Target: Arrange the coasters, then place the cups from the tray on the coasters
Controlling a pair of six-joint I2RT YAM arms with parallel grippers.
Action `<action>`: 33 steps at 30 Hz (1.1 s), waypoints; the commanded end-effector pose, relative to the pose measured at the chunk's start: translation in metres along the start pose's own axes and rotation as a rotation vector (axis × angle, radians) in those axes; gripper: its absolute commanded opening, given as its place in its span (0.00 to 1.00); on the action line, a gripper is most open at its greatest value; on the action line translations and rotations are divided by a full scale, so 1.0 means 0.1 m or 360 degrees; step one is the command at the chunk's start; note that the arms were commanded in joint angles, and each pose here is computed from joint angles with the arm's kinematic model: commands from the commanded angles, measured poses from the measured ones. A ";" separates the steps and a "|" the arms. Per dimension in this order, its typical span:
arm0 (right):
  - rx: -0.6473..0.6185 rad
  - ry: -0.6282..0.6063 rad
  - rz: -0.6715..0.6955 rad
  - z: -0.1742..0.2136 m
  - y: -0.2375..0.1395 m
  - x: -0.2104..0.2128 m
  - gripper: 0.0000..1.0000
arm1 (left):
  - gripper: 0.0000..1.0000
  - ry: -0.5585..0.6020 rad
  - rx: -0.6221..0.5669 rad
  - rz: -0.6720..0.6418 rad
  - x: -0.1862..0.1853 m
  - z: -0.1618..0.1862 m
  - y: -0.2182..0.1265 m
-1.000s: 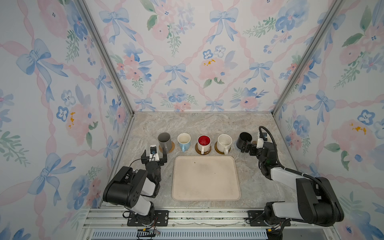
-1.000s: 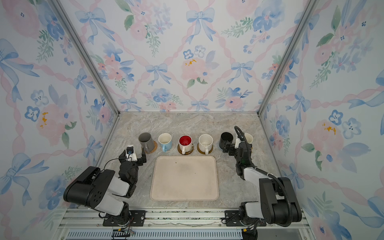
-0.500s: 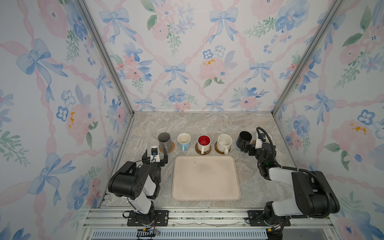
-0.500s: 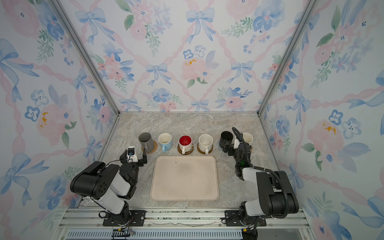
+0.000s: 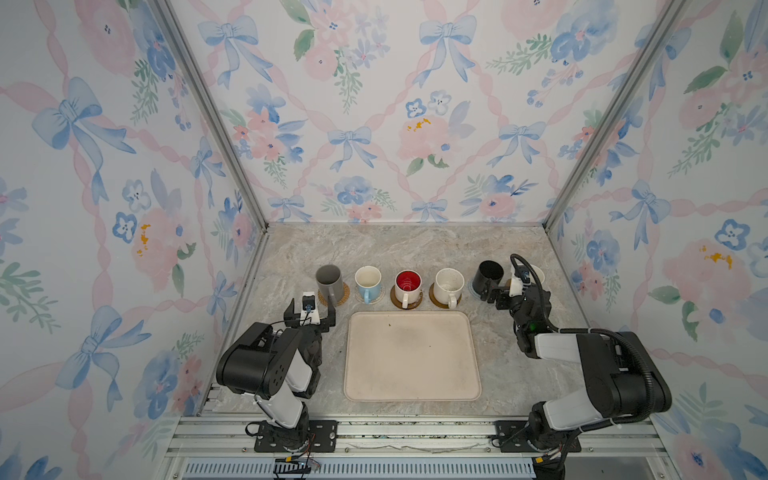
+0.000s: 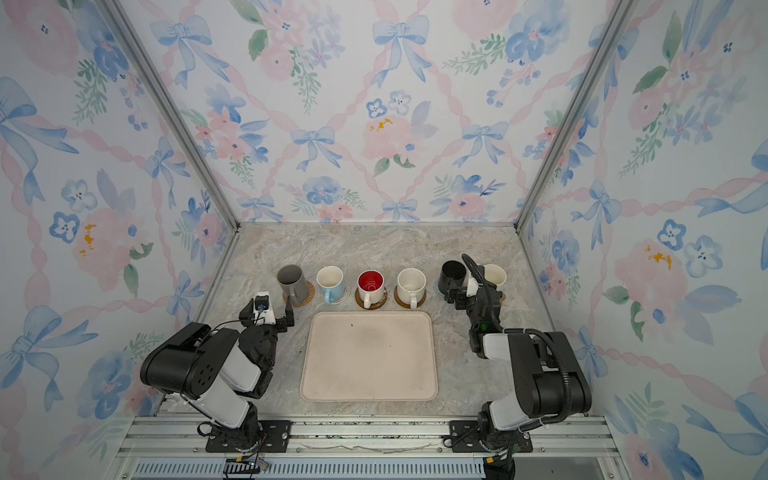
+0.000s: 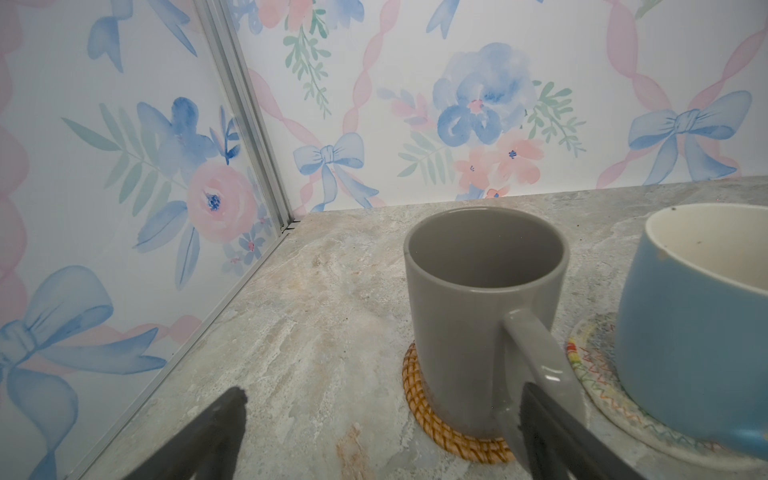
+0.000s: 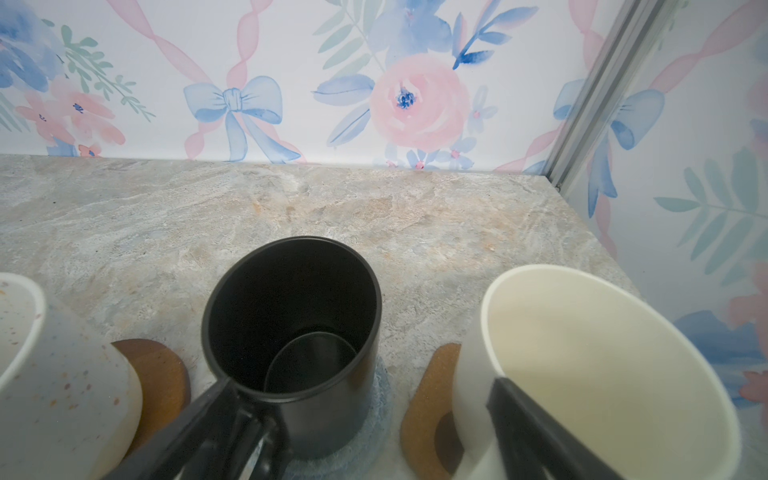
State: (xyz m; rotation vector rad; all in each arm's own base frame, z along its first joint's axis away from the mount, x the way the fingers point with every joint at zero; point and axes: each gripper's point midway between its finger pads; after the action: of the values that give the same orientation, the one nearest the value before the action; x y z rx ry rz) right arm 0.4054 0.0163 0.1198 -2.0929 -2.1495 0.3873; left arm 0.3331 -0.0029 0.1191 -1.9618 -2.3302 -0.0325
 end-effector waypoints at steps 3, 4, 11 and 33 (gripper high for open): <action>0.0118 0.0026 0.0023 0.24 0.01 -0.06 0.97 | 0.98 -0.0015 -0.0112 -0.0003 0.01 -0.18 0.01; 0.0117 0.0026 0.0024 0.24 0.01 -0.06 0.97 | 0.98 -0.0015 -0.0105 -0.0008 0.01 -0.17 0.02; 0.0117 0.0026 0.0026 0.23 0.01 -0.07 0.97 | 0.98 -0.0017 -0.0104 -0.0014 0.02 -0.17 0.02; 0.0120 0.0026 0.0023 0.24 0.01 -0.07 0.97 | 0.98 -0.0017 -0.0103 -0.0011 0.02 -0.17 0.02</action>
State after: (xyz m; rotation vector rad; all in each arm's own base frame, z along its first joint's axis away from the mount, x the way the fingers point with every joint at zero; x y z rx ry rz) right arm 0.4057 0.0160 0.1202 -2.0878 -2.1555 0.3824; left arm 0.3342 -0.0030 0.1203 -1.9635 -2.3335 -0.0356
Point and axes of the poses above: each gripper's point midway between its finger pads, its own y axis out along the fingers, its own x axis along the line the jaws close on, z = x × y, and after that the axes turned 4 degrees about -y, right-handed
